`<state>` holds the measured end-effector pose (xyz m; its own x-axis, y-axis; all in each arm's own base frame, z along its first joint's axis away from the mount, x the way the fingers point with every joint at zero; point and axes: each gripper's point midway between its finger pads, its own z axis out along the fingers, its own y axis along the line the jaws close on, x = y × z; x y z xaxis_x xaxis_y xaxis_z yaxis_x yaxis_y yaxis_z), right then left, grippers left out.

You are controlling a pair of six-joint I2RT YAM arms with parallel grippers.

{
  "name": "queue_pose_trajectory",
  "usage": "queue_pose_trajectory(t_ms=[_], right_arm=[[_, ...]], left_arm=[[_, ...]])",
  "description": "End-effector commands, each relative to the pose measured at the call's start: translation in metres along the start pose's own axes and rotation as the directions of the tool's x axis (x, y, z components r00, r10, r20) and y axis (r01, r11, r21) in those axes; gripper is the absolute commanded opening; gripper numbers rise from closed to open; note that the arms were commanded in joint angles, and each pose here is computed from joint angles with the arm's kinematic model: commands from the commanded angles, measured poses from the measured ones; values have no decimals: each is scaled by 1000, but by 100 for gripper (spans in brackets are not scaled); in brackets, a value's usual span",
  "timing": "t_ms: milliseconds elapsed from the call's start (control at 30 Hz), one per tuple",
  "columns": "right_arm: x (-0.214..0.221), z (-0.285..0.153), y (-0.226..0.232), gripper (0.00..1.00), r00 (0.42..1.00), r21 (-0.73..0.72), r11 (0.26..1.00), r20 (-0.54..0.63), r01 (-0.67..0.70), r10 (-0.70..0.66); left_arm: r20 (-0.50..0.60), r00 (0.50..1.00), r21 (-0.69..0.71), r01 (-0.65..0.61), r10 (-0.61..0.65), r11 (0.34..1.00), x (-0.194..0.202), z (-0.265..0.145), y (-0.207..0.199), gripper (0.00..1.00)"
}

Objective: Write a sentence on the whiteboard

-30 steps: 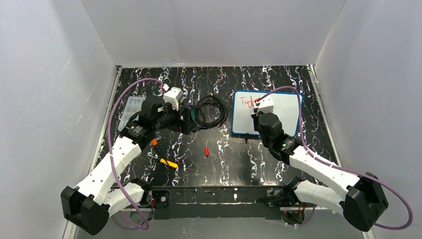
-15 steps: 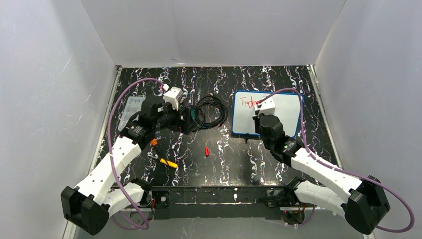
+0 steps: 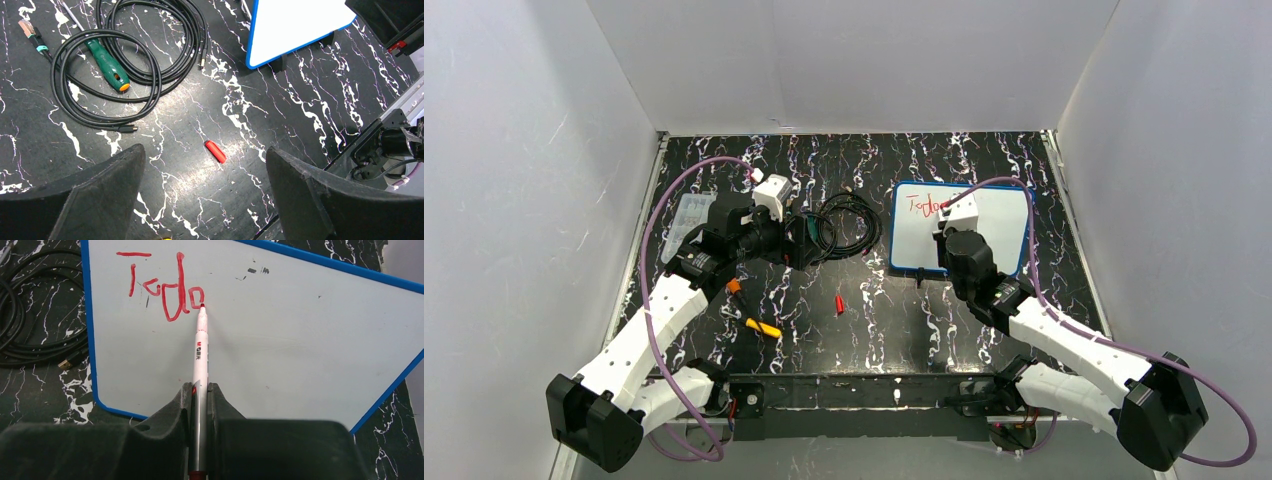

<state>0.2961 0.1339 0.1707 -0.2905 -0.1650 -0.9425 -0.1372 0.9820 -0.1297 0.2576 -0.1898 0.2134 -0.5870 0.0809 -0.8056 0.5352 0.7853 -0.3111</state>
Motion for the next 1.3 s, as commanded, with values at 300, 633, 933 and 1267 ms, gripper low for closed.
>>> queue_pose_trajectory(t_ms=[300, 633, 933, 1267], right_arm=[[-42, 4, -5, 1, 994, 36, 999, 108, -30, 26], [-18, 1, -7, 1, 997, 43, 998, 58, -44, 41], [0, -1, -7, 1, 999, 38, 998, 14, -50, 49], [-2, -4, -11, 1, 998, 51, 997, 21, -59, 58]], left_arm=[[16, 1000, 16, -7, 7, 1000, 0, -6, -3, 89], [16, 1000, 17, -6, 6, 1000, 0, -5, -3, 89], [18, 1000, 17, -6, 6, 1000, -1, -6, -3, 89], [24, 1000, 21, -8, 8, 1000, -2, -7, -5, 89]])
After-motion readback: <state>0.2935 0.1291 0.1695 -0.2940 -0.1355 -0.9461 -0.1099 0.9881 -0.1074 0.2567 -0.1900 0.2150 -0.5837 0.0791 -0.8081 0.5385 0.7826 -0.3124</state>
